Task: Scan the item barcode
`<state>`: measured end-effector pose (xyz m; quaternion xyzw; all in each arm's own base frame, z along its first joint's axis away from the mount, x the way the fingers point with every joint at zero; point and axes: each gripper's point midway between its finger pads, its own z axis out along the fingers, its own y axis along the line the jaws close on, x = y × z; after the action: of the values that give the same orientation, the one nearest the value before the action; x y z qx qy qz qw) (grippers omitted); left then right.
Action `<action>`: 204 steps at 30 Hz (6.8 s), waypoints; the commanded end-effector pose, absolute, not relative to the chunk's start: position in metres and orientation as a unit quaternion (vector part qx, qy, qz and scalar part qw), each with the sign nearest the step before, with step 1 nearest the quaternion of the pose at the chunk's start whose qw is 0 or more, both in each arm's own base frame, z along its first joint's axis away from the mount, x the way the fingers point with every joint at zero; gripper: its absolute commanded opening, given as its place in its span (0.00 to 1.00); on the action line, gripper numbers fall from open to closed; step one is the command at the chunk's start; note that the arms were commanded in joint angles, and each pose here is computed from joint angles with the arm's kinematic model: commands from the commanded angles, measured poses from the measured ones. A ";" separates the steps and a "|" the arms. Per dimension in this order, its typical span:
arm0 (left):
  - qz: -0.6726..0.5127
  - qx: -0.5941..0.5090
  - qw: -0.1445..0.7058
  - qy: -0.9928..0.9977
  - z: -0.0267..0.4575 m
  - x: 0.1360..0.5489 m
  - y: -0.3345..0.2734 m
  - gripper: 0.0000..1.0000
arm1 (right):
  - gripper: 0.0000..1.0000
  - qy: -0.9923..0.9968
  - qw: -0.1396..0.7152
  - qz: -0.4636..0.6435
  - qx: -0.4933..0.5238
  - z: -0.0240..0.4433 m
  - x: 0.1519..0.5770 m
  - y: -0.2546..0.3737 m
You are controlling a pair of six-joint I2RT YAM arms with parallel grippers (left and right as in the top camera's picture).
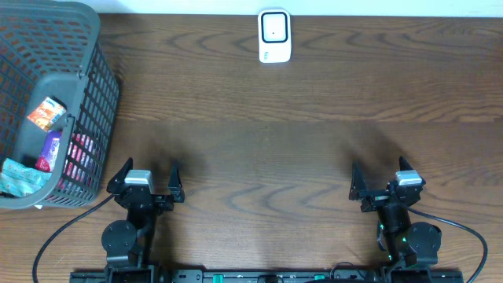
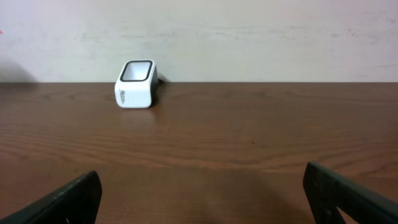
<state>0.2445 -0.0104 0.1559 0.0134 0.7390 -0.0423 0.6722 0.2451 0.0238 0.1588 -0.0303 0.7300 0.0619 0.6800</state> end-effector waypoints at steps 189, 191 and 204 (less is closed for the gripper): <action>-0.120 -0.005 0.346 0.930 0.301 0.362 -0.159 0.07 | 0.99 0.730 0.679 0.069 -0.030 0.158 0.245 0.026; -0.102 0.000 0.318 0.942 0.273 0.369 -0.177 0.07 | 0.99 0.730 0.679 0.069 -0.030 0.158 0.245 0.026; -0.096 0.029 0.159 0.982 0.114 0.378 -0.271 0.07 | 0.99 0.730 0.679 0.069 -0.030 0.158 0.245 0.026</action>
<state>0.3836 -0.2523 0.1156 0.0235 0.9830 -0.0691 0.1682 0.2452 0.0238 0.1586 -0.0303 0.7302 0.0619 0.6797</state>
